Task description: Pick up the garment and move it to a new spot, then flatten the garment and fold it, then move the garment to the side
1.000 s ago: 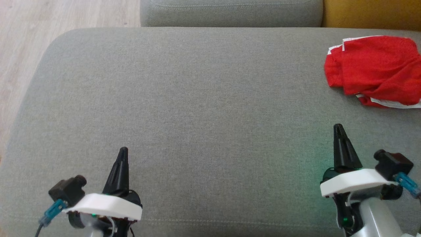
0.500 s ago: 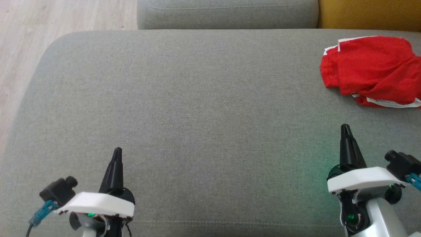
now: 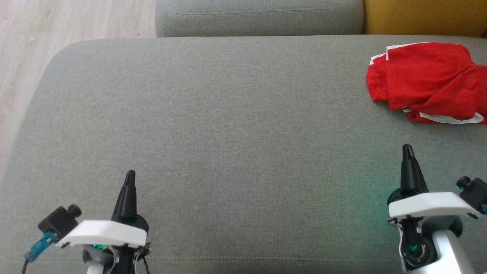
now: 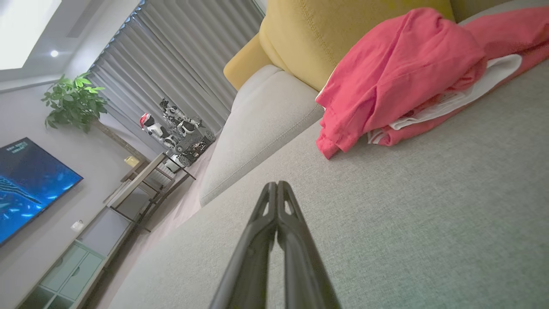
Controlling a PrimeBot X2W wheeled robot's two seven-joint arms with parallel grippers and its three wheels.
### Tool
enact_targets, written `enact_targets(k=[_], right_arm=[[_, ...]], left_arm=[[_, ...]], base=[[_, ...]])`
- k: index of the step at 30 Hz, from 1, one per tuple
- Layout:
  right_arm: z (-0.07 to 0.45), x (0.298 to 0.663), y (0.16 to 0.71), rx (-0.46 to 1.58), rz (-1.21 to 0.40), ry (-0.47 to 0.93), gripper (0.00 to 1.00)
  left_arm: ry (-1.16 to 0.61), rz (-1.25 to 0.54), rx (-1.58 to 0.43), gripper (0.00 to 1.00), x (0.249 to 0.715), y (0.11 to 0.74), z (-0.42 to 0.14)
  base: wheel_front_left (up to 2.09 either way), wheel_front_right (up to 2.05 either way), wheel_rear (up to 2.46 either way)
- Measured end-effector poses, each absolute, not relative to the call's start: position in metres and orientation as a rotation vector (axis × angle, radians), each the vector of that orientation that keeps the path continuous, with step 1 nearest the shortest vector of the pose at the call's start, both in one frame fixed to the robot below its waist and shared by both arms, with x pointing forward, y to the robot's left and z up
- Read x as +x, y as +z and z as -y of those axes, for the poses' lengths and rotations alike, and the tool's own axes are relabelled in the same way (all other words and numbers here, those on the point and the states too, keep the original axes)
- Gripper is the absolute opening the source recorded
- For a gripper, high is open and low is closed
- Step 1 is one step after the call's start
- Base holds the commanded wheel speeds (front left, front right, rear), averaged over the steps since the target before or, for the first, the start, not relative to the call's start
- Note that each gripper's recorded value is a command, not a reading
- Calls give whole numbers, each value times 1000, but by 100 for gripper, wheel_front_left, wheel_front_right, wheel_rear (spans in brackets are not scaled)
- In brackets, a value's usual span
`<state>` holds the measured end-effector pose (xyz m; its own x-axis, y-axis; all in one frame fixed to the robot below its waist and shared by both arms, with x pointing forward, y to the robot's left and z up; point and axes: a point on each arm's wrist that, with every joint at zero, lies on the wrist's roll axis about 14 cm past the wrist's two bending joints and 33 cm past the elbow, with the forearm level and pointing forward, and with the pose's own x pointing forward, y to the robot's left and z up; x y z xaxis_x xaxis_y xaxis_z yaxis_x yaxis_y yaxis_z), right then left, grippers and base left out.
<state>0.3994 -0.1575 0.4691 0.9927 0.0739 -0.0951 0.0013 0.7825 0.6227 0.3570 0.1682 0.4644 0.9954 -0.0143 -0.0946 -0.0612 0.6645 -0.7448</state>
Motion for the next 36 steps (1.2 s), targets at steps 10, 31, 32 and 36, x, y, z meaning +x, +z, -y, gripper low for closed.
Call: enact_targets(k=[10,31,32,36], right_arm=[[165,398,470,787,-120,9,0],[179,394,474,1023,-111,-36,0],[179,394,474,1036,-108,-38,0],[183,393,475,1082,-103,-48,0]], left_arm=[[46,-102,-938,0,358,464,-173],[64,-113,-1131,0,363,465,-178],[64,-111,-1141,0,363,465,-178],[62,-116,-1178,0,364,466,-177]], base=[[0,0,0],[0,0,0],[0,0,0],[0,0,0]])
